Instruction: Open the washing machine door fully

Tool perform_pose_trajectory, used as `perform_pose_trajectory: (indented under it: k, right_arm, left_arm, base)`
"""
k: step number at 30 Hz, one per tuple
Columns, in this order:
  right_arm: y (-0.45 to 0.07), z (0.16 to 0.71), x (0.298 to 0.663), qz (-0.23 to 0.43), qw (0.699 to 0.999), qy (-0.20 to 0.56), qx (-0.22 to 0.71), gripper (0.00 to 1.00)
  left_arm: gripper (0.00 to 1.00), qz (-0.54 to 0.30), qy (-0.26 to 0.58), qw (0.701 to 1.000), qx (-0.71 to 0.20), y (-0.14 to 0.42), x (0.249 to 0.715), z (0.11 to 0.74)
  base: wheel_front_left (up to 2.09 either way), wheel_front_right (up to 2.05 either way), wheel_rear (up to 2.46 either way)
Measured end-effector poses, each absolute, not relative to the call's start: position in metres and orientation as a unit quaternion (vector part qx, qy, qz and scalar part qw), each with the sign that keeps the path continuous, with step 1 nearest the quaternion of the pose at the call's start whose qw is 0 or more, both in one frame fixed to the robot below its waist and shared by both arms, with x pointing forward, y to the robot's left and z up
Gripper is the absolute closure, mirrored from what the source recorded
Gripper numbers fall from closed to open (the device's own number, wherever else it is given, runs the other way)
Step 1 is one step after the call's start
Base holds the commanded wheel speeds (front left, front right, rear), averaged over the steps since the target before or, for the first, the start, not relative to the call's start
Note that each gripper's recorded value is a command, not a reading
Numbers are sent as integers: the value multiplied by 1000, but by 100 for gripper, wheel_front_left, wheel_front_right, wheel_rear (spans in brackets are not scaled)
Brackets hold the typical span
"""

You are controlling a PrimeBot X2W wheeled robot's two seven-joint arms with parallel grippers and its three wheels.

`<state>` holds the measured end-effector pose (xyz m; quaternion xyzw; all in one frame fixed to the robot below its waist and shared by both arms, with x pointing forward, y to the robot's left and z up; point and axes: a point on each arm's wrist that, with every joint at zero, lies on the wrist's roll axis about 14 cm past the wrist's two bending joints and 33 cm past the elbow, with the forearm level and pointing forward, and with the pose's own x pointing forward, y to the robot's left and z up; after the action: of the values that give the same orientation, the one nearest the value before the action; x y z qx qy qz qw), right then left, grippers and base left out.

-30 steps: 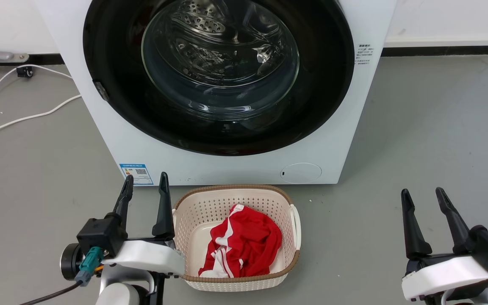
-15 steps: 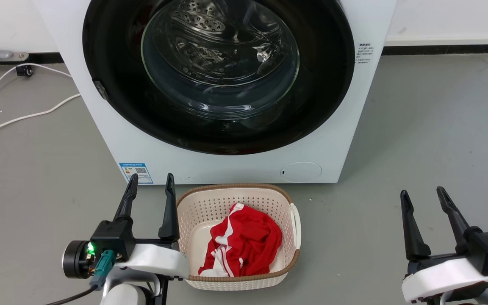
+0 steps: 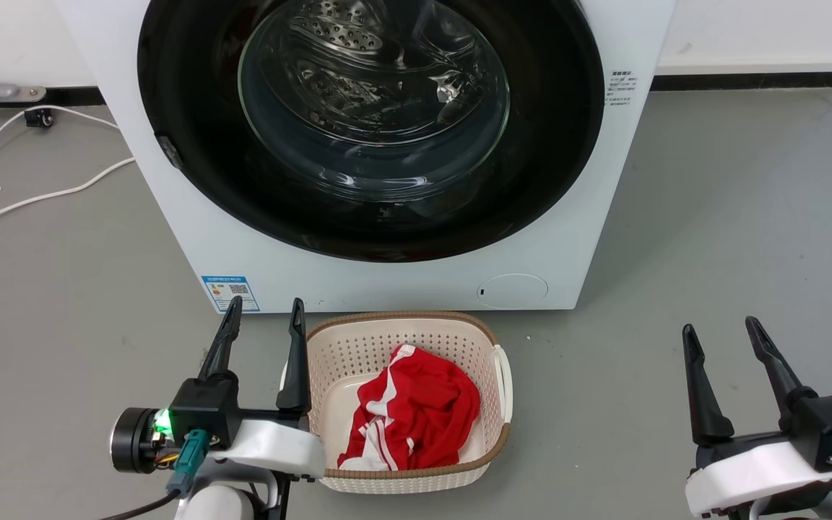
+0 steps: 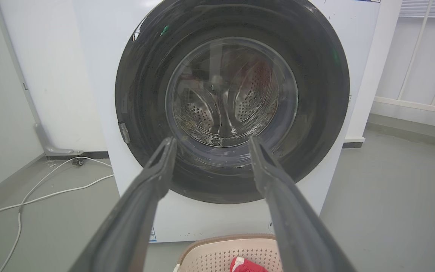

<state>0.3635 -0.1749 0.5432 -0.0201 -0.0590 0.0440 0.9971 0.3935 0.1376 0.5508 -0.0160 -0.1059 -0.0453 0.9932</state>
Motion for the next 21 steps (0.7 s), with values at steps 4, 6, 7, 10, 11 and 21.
perform_pose_trajectory:
  k: [4, 6, 7, 10, 11, 21]
  right_arm:
    - [-175, 542, 364, 43, 997, -58, -19, 0]
    - [-175, 542, 364, 44, 997, -58, -19, 0]
    - [-175, 542, 364, 43, 997, -57, -19, 0]
    - [-176, 540, 364, 42, 997, -55, -14, 92]
    - [-176, 540, 364, 42, 998, -54, -13, 100]
    - [-177, 535, 365, 40, 998, -48, 27, 100]
  left_arm:
    - [0, -44, -103, 993, -19, 138, 394, 549]
    - [0, -44, -103, 994, -19, 138, 394, 549]
    - [0, -44, -102, 994, -19, 138, 394, 548]
    - [0, -44, -101, 994, -19, 138, 395, 548]
    - [0, -44, -101, 994, -19, 138, 395, 547]
    - [0, -44, -99, 994, -20, 138, 396, 546]
  base:
    - [0, 0, 0]
    - [0, 0, 0]
    - [0, 0, 0]
    - [0, 0, 0]
    - [0, 0, 0]
    - [0, 0, 0]
